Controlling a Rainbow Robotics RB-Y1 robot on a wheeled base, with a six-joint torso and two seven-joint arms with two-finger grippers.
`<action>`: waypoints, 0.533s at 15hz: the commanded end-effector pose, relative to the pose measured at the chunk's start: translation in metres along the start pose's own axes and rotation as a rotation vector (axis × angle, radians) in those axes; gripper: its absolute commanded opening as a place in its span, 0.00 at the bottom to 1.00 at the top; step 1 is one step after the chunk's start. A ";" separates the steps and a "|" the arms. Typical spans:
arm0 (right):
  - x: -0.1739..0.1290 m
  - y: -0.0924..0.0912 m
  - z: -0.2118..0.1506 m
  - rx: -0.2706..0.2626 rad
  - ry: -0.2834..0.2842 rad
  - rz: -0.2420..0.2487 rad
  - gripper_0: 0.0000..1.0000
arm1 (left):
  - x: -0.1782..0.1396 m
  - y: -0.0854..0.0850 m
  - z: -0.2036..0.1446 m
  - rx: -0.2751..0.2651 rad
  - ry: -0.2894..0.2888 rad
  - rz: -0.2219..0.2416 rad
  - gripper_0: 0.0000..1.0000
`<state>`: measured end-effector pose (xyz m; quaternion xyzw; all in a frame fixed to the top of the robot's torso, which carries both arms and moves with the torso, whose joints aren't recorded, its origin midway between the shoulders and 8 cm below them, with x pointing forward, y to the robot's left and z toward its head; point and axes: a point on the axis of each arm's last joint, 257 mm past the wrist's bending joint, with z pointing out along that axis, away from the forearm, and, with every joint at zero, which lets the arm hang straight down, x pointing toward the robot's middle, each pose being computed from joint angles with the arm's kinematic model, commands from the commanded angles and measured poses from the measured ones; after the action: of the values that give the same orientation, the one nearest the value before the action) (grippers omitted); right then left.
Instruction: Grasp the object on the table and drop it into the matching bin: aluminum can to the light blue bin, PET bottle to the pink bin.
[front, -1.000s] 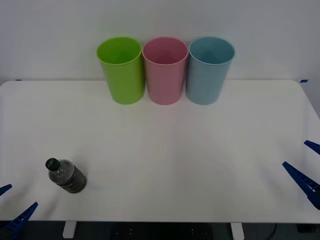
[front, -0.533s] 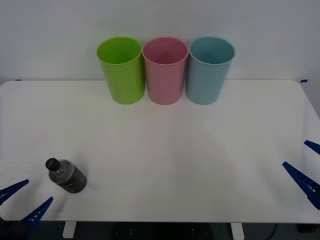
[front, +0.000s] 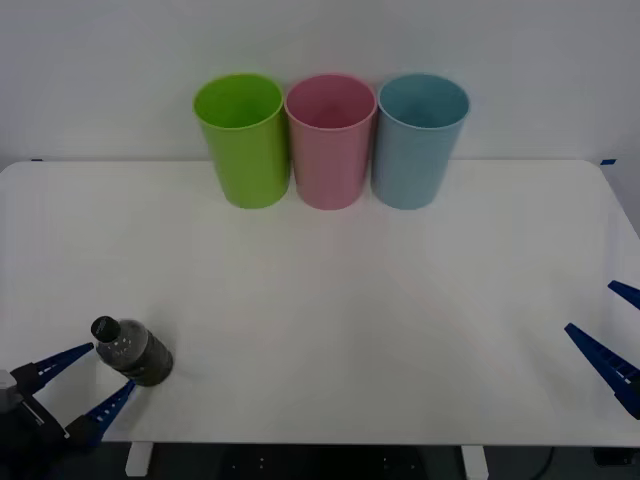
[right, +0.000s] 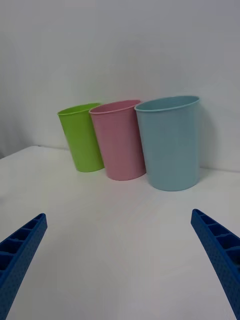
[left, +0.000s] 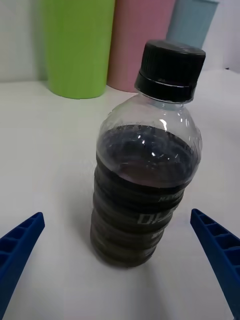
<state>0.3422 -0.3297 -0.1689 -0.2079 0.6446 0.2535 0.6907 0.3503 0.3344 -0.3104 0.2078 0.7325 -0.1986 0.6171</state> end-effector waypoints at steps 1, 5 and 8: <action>0.000 0.000 0.000 0.000 0.000 0.000 1.00 | 0.000 -0.005 0.012 0.012 -0.002 0.000 1.00; 0.000 0.000 0.000 0.000 0.000 0.000 1.00 | 0.004 -0.002 0.031 0.025 -0.005 0.001 1.00; 0.000 0.000 0.000 0.000 0.000 0.000 1.00 | 0.004 -0.003 0.042 0.038 -0.010 0.005 1.00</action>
<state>0.3422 -0.3297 -0.1689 -0.2079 0.6446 0.2535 0.6907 0.3812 0.3106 -0.3204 0.2194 0.7256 -0.2111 0.6171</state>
